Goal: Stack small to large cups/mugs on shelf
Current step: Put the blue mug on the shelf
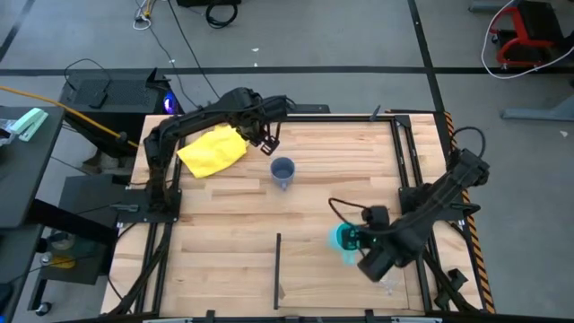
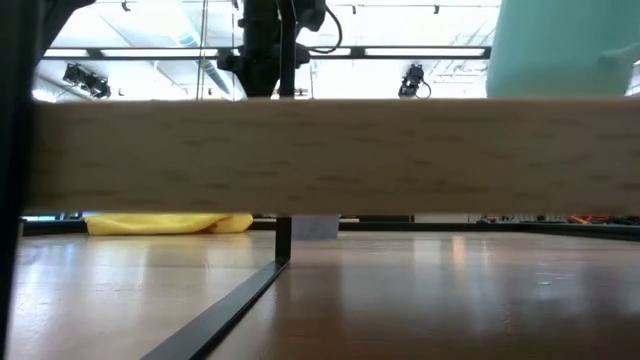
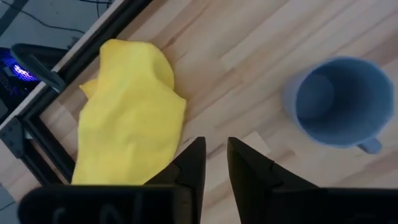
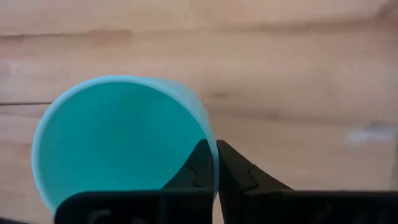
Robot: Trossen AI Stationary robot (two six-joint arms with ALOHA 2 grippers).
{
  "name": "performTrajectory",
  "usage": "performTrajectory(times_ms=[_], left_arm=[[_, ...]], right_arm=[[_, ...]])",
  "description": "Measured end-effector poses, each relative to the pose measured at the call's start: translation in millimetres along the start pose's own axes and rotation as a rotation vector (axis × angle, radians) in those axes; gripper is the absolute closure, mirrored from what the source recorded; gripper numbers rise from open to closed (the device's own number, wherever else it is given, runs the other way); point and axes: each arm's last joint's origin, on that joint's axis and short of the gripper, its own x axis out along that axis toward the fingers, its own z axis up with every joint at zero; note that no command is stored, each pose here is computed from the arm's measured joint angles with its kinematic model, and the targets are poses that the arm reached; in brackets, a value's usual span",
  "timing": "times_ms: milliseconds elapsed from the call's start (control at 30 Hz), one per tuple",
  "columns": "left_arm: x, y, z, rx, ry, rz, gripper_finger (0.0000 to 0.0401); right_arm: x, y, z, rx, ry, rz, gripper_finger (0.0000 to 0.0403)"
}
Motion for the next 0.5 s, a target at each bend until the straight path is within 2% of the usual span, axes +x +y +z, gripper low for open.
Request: performTrajectory(times_ms=[233,400,500], left_arm=[[3.1,10.2,5.3,0.040,0.008,0.000,0.0334],[4.3,14.4,7.4,0.052,0.012,0.000,0.0329],[4.3,14.2,7.4,0.057,0.011,-0.002,0.0328]], right_arm=[[22.9,22.3,-38.8,0.097,0.152,0.082,0.0398],[27.7,19.7,-54.4,0.061,0.189,-0.042,0.0398],[16.6,12.8,-55.4,0.018,0.143,-0.109,0.0398]])
